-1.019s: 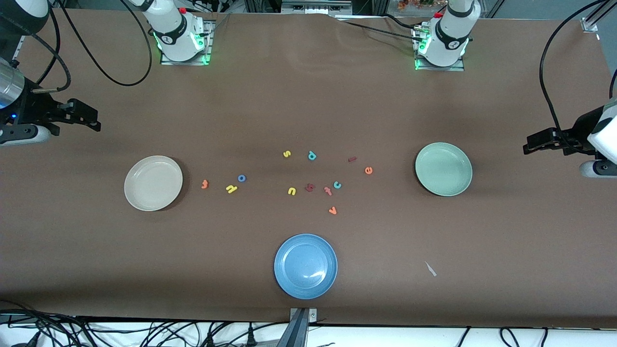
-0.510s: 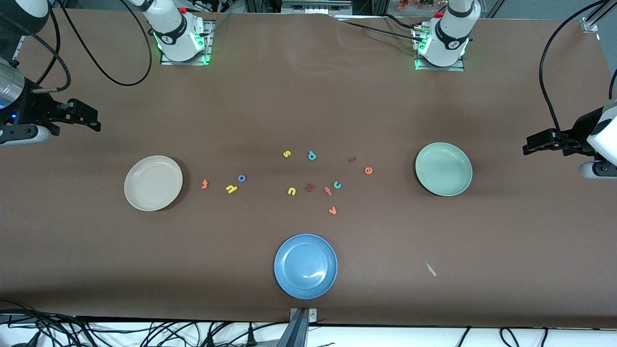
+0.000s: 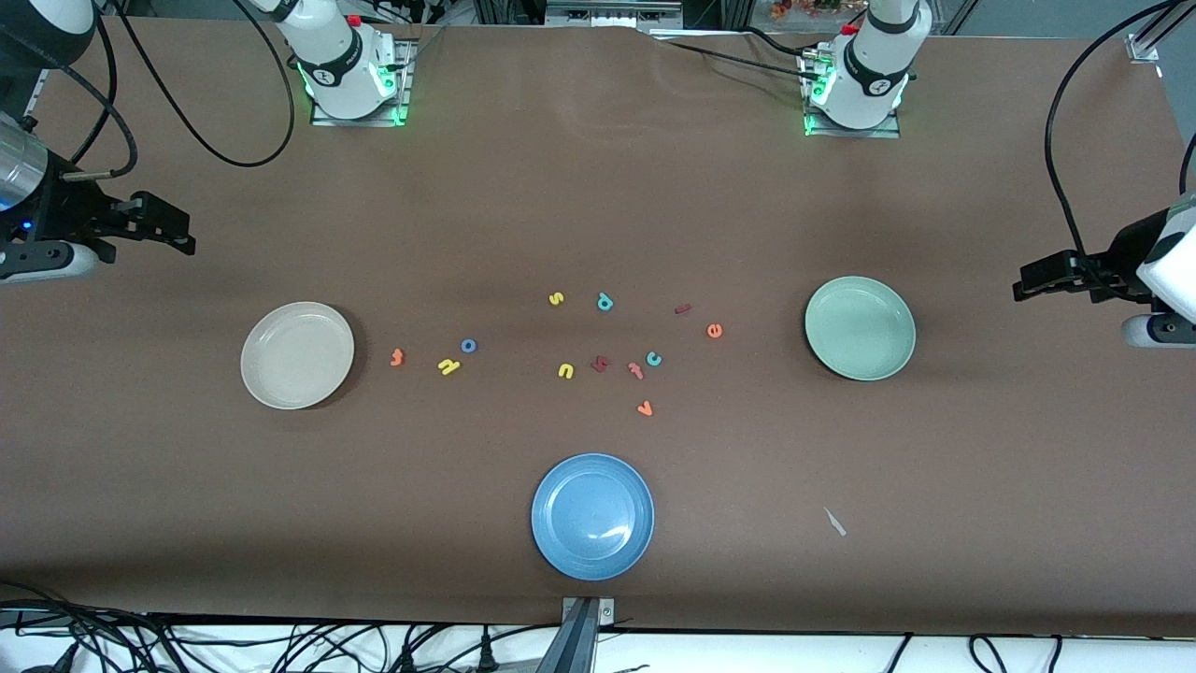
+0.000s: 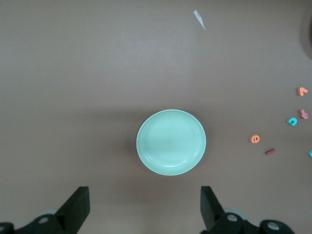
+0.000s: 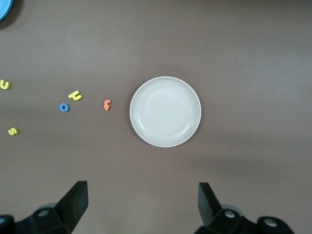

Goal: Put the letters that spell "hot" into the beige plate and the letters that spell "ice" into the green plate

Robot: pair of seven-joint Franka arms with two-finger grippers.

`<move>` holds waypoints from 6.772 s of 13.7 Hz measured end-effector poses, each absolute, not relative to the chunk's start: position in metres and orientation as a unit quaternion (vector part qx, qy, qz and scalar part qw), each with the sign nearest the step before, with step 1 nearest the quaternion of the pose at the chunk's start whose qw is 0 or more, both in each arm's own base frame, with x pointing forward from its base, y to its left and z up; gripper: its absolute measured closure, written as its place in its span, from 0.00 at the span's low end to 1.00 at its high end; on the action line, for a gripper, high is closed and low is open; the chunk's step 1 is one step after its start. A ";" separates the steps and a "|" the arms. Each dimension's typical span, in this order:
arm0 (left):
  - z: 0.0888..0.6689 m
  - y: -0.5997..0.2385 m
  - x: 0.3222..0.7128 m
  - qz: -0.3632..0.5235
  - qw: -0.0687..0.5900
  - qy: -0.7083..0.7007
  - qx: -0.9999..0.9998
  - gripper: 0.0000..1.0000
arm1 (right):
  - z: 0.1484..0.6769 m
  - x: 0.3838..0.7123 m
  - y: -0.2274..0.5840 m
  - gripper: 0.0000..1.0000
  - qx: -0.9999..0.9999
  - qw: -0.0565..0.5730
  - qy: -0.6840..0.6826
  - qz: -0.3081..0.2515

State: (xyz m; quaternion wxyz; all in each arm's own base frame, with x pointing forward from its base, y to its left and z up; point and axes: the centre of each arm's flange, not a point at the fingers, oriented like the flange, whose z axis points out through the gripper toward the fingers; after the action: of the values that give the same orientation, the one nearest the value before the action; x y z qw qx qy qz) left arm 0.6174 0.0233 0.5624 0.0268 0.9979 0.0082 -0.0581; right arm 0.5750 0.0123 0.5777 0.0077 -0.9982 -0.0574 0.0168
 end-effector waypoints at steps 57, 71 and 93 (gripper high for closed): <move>0.550 0.017 0.622 -0.067 0.028 0.002 0.997 0.00 | 0.515 0.614 0.054 0.00 -0.994 0.026 -0.075 0.080; 0.407 -0.204 0.628 -0.154 0.001 -0.027 0.988 0.00 | 0.275 0.645 0.131 0.00 -0.994 0.045 -0.086 0.052; 0.169 -0.305 0.557 -0.132 0.007 0.087 0.987 0.29 | 0.195 0.582 0.171 0.09 -0.998 -0.001 -0.067 0.019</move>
State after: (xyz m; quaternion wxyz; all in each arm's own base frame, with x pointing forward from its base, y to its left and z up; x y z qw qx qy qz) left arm 0.5573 -0.3049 0.1692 0.0068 0.9874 0.0872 -0.1318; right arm 0.5824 0.1706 0.1954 -0.0014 -0.9975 -0.0673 0.0193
